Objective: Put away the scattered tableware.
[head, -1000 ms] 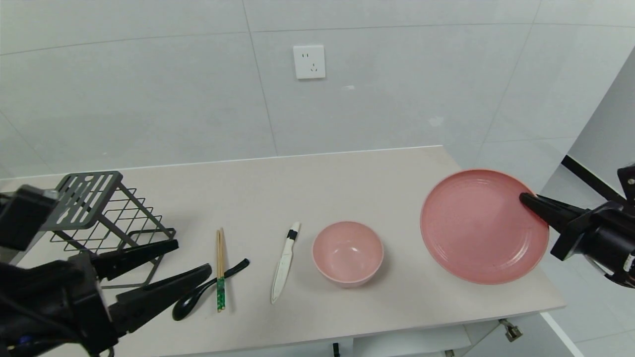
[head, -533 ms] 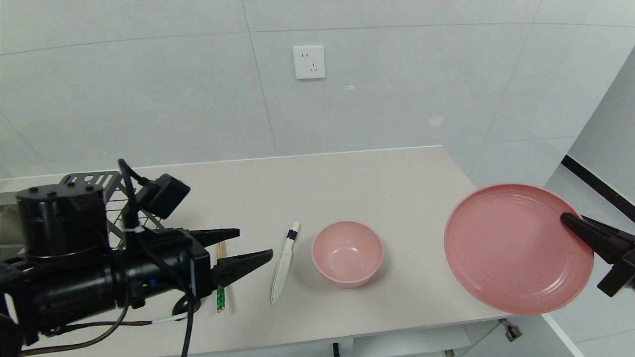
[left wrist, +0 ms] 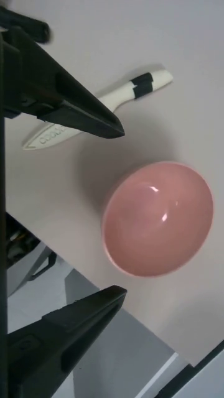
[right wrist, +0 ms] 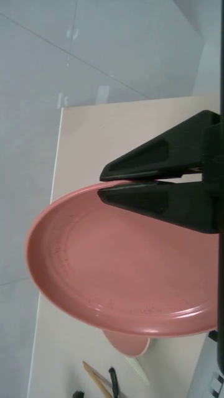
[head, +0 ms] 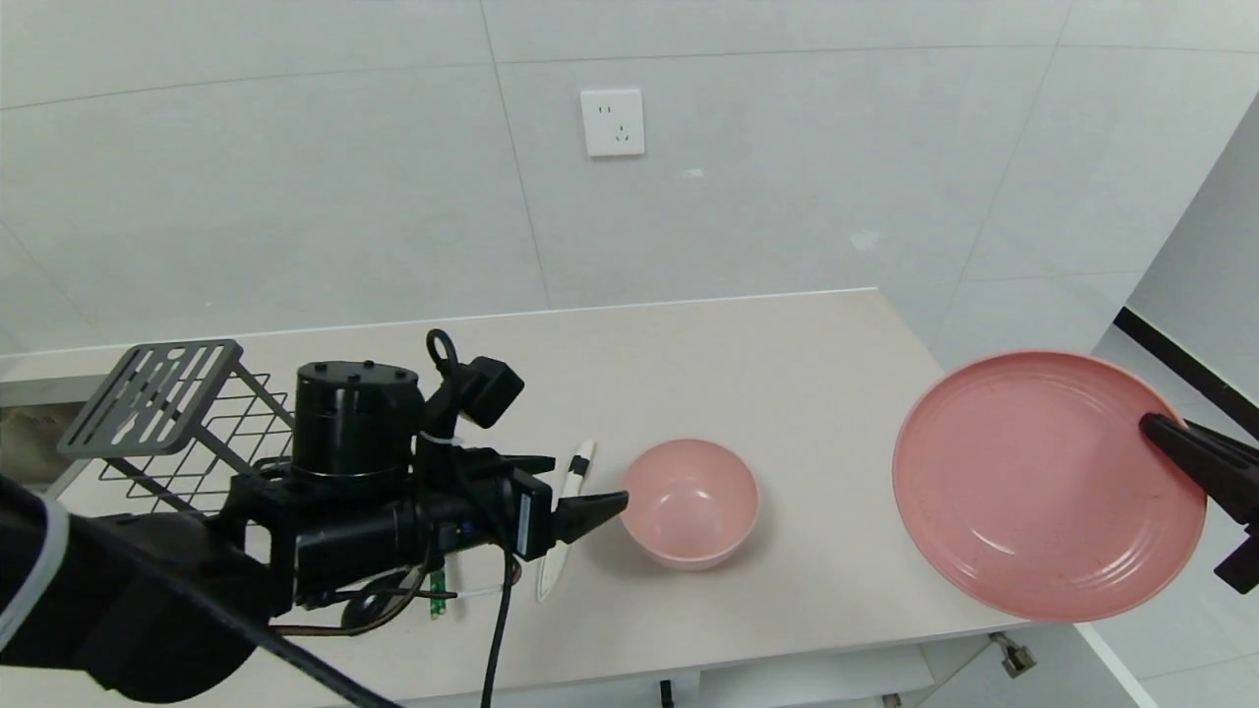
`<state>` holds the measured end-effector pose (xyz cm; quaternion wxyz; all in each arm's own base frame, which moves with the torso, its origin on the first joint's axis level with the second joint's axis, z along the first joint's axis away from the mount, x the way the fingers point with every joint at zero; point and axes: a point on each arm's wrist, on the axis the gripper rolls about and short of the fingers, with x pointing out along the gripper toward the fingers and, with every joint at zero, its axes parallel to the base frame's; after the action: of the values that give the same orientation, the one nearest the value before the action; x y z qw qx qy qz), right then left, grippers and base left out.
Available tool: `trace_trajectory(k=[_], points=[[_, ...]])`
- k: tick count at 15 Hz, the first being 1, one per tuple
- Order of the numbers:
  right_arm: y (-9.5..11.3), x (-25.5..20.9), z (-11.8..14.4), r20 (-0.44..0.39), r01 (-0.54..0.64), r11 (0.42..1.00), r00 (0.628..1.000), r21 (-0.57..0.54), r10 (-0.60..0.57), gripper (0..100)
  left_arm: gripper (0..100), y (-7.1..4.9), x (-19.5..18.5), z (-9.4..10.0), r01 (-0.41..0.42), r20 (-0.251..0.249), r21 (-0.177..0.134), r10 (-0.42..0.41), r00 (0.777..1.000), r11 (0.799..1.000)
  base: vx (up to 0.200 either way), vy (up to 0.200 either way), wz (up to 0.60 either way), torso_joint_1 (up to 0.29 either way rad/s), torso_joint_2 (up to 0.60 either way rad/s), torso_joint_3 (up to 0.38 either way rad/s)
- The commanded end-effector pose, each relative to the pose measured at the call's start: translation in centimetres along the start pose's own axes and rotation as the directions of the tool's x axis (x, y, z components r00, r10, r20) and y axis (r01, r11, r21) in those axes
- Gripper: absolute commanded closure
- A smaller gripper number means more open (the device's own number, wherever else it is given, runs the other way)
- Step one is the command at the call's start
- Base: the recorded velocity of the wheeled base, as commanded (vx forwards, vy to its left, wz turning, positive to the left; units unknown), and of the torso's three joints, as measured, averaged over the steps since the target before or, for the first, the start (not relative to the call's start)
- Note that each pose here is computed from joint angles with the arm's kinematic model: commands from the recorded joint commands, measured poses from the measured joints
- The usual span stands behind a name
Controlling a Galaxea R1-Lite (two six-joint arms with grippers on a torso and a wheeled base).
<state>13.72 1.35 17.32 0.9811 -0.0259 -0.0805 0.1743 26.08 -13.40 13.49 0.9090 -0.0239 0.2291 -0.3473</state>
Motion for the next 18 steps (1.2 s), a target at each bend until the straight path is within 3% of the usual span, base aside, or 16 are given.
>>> trace_trajectory(k=[1,9,12,18], points=[[-0.1,-0.1,0.1,0.007,0.006,1.000,1.000,-0.003,-0.006,100,0,0.1,2.8,-0.6,-0.004,-0.042,-0.019,0.003,0.999,1.000,0.000,0.000,0.00,0.000,0.00,0.000],[-0.1,-0.1,0.2,0.012,0.006,1.000,1.000,-0.005,-0.006,100,0,1.5,6.7,-1.7,-0.064,-0.016,-0.016,0.064,0.998,0.998,0.000,0.000,0.00,0.000,0.00,0.000],[-0.1,-0.1,0.2,0.011,0.006,1.000,1.000,-0.004,-0.006,100,0,1.7,7.8,-2.6,-0.064,-0.045,-0.021,0.063,0.997,0.998,0.000,0.000,0.00,0.000,0.00,0.000],[-0.1,-0.1,0.2,0.011,0.006,1.000,1.000,-0.004,-0.006,100,0,1.6,9.1,-3.7,-0.049,-0.055,-0.016,0.049,0.997,0.999,0.000,0.000,0.00,0.000,0.00,0.000]])
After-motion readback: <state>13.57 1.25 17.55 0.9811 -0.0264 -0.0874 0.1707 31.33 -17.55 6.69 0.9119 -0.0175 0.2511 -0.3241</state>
